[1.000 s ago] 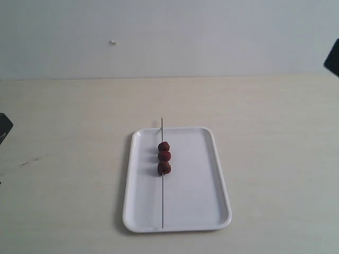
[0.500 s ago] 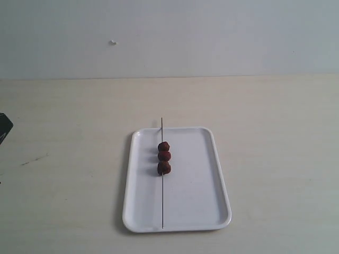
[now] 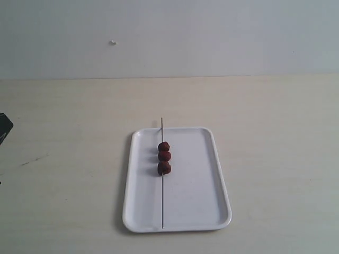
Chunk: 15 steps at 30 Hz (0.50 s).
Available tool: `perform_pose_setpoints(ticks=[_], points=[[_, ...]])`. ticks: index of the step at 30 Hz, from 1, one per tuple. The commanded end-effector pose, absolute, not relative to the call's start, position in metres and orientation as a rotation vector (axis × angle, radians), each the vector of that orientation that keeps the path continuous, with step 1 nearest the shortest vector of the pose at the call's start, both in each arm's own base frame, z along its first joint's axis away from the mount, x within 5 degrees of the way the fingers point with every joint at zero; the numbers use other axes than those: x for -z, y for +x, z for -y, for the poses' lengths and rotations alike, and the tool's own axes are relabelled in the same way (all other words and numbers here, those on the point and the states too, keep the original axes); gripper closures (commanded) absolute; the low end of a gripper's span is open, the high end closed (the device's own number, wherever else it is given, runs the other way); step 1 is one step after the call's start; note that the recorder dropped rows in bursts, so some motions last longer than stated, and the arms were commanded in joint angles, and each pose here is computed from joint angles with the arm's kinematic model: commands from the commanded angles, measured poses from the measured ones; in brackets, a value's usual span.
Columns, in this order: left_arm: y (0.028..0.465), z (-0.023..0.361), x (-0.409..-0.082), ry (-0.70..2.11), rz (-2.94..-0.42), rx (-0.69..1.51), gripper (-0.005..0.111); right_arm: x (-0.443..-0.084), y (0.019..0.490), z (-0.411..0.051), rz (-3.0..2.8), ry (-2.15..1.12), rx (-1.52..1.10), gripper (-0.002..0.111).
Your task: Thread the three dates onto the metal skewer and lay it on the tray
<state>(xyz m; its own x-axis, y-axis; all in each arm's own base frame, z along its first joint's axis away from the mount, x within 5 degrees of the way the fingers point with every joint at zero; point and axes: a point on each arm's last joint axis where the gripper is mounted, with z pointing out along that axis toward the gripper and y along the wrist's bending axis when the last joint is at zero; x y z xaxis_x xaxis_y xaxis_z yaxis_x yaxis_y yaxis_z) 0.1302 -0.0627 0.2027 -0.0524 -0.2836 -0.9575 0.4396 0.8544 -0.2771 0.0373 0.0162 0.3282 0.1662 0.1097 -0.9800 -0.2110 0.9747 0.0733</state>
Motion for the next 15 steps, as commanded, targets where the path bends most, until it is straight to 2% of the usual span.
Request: perform_pose_setpoints(ticks=[1, 4, 8, 15], points=[[0.129, 0.062, -0.203, 0.125, -1.506, 0.594, 0.107, -0.318, 0.030, -0.012, -1.428, -0.200, 0.031, 0.108], [0.129, 0.062, -0.203, 0.125, -1.506, 0.594, 0.107, -0.308, 0.018, -0.004, -1.484, -0.137, 0.136, 0.108], [0.129, 0.062, -0.203, 0.128, -1.506, 0.595, 0.107, -0.289, 0.026, 0.002, -1.560, -0.036, 0.132, 0.108], [0.129, 0.062, -0.203, 0.128, -1.506, 0.595, 0.107, -0.219, 0.047, 0.002, -1.762, -0.012, 0.078, 0.108]])
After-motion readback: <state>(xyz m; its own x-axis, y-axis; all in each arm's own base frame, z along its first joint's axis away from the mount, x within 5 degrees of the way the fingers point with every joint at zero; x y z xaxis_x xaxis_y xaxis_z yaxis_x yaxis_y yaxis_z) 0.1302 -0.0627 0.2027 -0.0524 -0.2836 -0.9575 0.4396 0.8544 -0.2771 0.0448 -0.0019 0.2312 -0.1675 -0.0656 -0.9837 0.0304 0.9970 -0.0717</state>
